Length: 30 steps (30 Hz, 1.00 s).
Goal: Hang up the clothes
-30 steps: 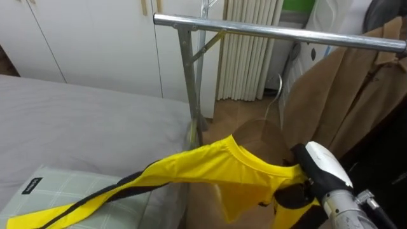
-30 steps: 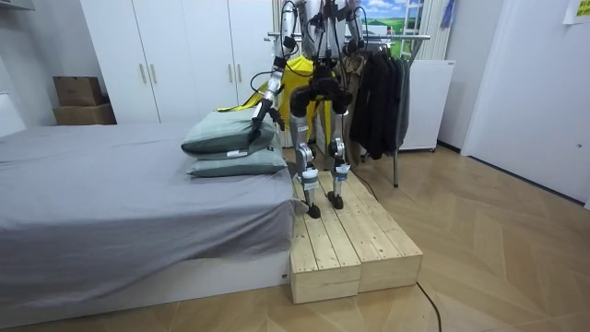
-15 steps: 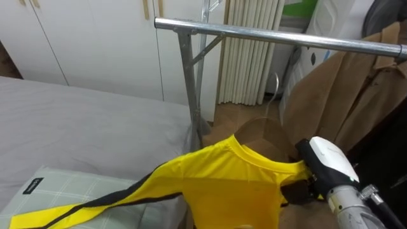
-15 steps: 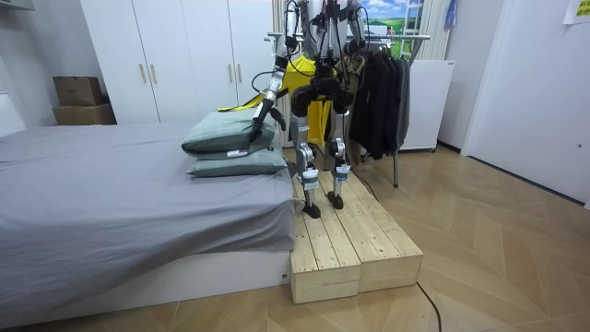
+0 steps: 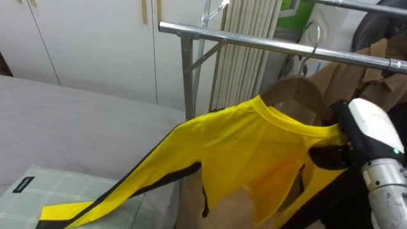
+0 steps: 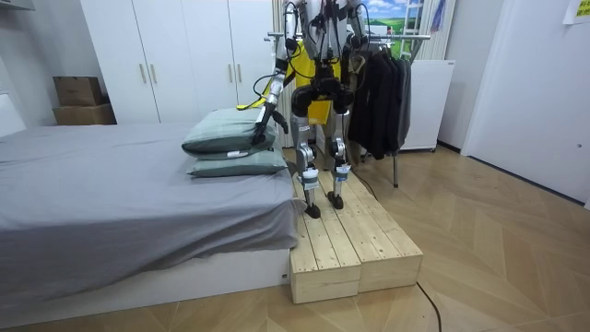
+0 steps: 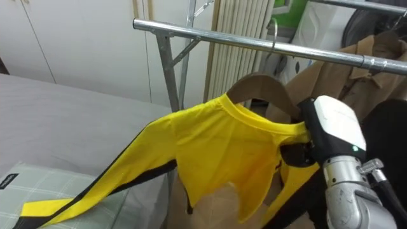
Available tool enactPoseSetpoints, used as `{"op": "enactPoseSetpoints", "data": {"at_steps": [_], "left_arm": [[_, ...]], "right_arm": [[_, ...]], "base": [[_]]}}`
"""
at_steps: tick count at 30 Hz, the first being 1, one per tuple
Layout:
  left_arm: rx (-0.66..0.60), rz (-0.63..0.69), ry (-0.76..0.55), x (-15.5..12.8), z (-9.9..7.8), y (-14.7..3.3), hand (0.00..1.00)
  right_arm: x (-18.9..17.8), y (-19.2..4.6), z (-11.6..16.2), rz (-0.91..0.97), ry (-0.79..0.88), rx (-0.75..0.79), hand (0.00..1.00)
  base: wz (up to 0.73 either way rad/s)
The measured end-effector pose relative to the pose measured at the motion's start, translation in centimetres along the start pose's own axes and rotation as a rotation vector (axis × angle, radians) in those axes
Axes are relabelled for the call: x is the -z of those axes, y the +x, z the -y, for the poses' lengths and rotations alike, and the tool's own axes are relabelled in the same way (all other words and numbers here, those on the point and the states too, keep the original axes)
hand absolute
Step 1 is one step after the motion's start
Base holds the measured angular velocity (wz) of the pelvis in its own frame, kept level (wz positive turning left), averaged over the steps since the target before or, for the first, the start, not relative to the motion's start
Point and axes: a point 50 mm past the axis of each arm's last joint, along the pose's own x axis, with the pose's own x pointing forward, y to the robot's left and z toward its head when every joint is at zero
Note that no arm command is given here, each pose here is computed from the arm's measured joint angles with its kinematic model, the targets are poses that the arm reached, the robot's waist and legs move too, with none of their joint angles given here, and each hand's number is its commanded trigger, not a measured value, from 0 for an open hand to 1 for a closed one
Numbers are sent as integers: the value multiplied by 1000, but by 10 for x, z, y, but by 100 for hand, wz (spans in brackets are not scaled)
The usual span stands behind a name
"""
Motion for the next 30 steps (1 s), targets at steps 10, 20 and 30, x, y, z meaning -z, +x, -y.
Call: {"op": "enactPoseSetpoints", "data": {"at_steps": [10, 20, 30], "left_arm": [[8, 5, -43, 1, 1, 0, 0], [7, 14, -56, 2, 1, 1, 0], [1, 39, -73, -1, -3, 1, 0]], "right_arm": [[-1, 7, 13, 13, -16, 40, 100], [1, 12, 22, 8, 24, 55, 100], [18, 17, 7, -59, 172, -69, 100]], "base": [[0], [0], [1]]}}
